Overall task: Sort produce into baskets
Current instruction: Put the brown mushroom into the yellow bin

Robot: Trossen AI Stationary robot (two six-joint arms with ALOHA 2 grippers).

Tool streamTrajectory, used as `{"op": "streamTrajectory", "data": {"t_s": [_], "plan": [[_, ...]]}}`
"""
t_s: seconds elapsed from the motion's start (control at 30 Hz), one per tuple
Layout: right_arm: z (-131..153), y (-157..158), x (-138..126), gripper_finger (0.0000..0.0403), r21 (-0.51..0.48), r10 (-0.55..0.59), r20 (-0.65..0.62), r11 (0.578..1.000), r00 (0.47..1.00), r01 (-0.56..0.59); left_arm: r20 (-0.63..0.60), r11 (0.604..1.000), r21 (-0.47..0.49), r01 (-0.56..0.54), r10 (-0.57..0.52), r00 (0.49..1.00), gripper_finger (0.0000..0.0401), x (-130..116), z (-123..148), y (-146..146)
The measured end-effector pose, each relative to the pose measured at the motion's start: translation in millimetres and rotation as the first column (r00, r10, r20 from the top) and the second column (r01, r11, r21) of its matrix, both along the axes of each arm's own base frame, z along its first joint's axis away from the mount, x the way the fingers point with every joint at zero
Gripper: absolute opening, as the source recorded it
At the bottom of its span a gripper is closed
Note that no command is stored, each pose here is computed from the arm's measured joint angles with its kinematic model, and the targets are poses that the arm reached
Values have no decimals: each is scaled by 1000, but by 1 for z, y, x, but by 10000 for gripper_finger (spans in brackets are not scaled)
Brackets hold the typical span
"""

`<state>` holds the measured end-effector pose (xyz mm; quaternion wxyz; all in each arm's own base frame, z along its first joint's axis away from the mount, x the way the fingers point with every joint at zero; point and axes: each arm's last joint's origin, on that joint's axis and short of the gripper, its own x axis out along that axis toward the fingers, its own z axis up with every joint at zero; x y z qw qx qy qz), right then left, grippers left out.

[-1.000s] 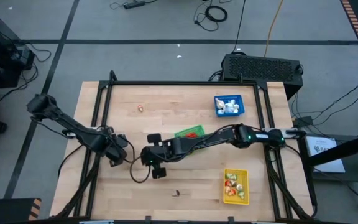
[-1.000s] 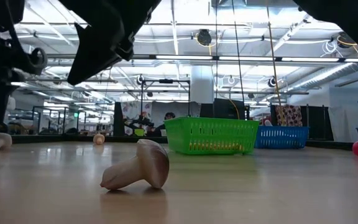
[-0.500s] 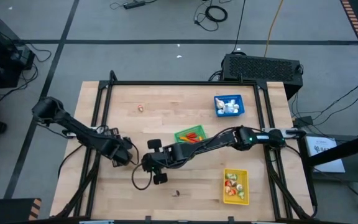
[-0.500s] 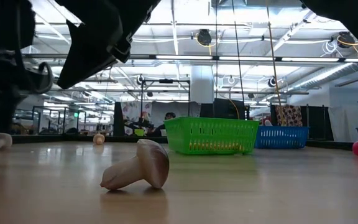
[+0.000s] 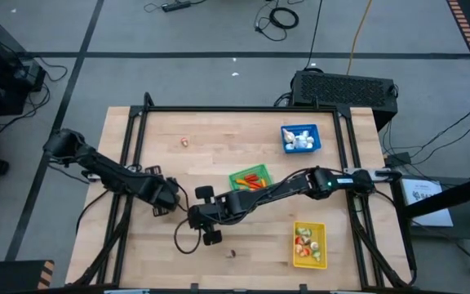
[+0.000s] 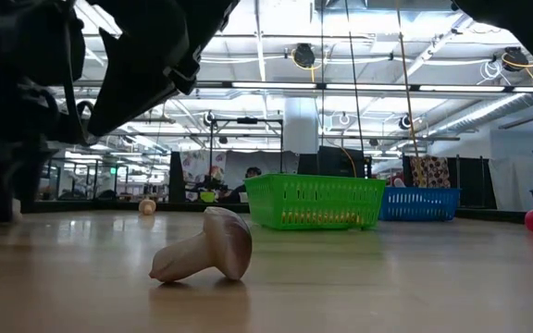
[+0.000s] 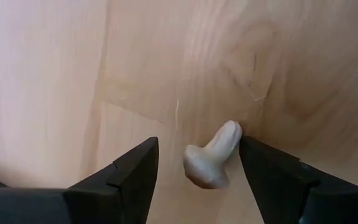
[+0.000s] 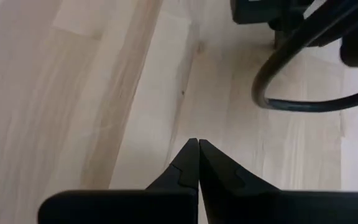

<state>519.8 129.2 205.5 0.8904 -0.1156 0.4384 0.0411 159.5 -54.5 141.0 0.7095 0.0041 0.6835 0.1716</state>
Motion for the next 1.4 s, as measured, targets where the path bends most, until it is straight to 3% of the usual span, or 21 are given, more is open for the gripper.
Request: {"op": "streamTrajectory", "data": {"t_s": [0.57,0.97,1.17,1.3,1.4], "plan": [[0,3,-1,0,2,4,0,1000,1000,-4,-30,990,-25,-141,140,990,225,1,0,14],[-2,6,-5,0,-6,13,-44,1000,999,-13,-51,991,-52,-127,124,991,98,-4,-8,17],[-4,17,-21,0,-9,41,-168,999,985,-43,14,997,-74,-9,10,1000,80,3,-5,12],[13,28,-35,0,-6,93,-202,995,975,-96,246,987,-134,91,-56,968,85,23,7,0],[44,24,-53,0,-61,38,-215,997,976,-52,350,972,-163,169,-103,931,86,25,15,-7]]}}
